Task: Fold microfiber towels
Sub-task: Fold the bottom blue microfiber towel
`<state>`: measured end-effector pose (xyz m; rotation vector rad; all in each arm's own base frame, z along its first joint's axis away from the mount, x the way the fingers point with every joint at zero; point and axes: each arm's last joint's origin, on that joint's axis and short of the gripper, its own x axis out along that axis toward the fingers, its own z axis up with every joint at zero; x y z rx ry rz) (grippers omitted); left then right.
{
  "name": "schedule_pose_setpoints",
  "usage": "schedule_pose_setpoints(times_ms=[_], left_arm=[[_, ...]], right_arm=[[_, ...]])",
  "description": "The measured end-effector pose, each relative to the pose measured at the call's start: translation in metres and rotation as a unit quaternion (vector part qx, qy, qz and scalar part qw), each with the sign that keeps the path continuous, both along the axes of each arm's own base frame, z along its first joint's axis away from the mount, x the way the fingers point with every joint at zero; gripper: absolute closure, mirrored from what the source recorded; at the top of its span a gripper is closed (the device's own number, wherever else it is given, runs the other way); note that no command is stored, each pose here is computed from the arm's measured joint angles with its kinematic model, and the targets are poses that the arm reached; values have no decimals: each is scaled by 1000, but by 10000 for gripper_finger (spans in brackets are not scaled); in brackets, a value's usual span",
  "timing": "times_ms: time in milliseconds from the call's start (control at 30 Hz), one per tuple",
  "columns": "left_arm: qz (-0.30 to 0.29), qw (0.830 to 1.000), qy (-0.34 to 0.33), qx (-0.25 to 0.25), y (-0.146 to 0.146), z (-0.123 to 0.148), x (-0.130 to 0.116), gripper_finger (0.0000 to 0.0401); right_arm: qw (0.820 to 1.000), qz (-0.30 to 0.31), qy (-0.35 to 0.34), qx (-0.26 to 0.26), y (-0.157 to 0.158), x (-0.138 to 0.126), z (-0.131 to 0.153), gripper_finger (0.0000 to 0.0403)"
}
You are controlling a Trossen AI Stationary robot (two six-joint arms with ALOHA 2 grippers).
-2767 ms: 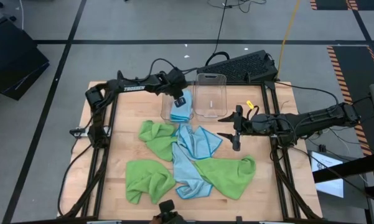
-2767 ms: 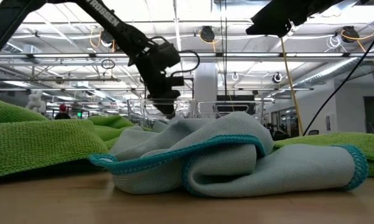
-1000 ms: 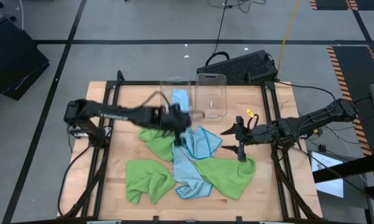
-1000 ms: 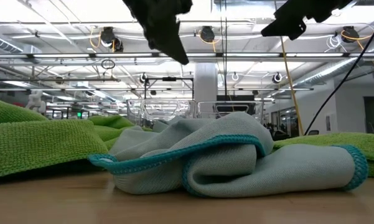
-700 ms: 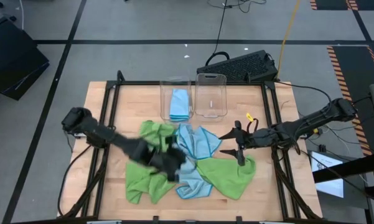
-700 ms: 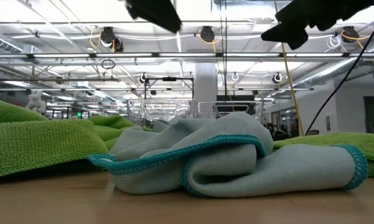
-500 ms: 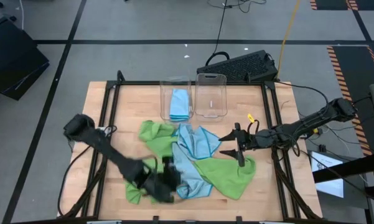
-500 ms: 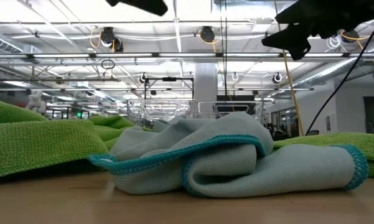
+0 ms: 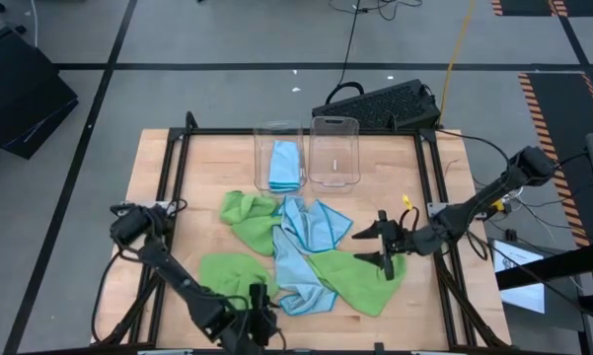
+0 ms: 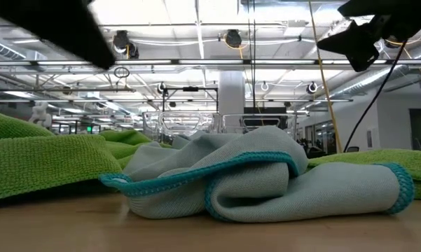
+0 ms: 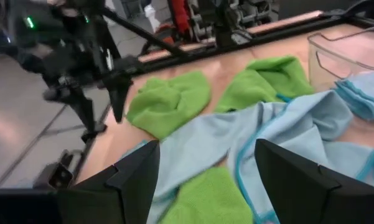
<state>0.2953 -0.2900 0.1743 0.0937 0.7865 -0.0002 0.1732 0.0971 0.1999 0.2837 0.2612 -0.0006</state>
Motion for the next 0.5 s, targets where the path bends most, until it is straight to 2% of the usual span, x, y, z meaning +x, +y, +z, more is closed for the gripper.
schedule_pose_setpoints(times_ms=[200, 500], left_arm=[[-3, 1000, 0, 13, -7, -8, -5, 145], [-30, 995, 14, 89, -6, -21, -8, 146]], right_arm=[[1000, -3, -8, 9, 8, 6, -6, 149], [999, -13, -3, 36, 12, 12, -14, 149]])
